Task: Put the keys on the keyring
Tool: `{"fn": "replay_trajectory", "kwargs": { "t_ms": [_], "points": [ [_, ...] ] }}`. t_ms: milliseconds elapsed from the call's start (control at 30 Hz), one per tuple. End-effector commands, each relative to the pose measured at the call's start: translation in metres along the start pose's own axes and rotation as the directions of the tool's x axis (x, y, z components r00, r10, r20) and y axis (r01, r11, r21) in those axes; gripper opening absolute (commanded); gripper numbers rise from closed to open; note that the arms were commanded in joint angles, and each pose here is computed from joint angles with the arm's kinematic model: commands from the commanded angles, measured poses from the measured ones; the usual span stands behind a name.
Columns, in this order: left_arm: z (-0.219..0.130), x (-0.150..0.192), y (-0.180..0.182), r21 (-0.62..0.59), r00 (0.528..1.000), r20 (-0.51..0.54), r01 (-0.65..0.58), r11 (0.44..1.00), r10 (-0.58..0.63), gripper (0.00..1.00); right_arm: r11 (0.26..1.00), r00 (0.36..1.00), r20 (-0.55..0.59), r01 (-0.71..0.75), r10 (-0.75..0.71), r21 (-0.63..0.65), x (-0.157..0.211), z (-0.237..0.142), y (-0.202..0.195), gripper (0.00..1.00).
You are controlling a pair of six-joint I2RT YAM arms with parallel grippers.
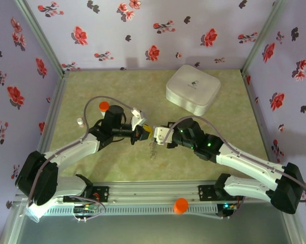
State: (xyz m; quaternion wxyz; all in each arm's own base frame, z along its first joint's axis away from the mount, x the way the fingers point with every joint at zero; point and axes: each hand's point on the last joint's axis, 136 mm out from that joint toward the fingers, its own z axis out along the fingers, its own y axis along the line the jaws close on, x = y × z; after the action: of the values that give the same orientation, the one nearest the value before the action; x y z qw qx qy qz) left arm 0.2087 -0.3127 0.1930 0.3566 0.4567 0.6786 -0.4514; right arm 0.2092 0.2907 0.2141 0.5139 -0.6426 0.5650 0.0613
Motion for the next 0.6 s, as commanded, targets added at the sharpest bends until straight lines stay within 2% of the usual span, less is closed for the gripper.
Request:
{"fn": "replay_trajectory", "kwargs": {
  "t_ms": [0, 567],
  "points": [
    [0.0008, -0.0184, -0.0037, 0.009, 0.999, 0.031, -0.045, 0.999, 0.045, 0.00, 1.000, 1.000, 0.014, -0.001, 0.001, 0.025, -0.0111, -0.0006, -0.0086, 0.00],
    [-0.0003, -0.0189, -0.0004, -0.018, 0.998, 0.026, -0.054, 0.998, 0.054, 0.00, 0.999, 0.999, -0.013, 0.043, -0.043, -0.005, -0.0056, 0.0014, 0.0008, 0.00]
  ]
}}
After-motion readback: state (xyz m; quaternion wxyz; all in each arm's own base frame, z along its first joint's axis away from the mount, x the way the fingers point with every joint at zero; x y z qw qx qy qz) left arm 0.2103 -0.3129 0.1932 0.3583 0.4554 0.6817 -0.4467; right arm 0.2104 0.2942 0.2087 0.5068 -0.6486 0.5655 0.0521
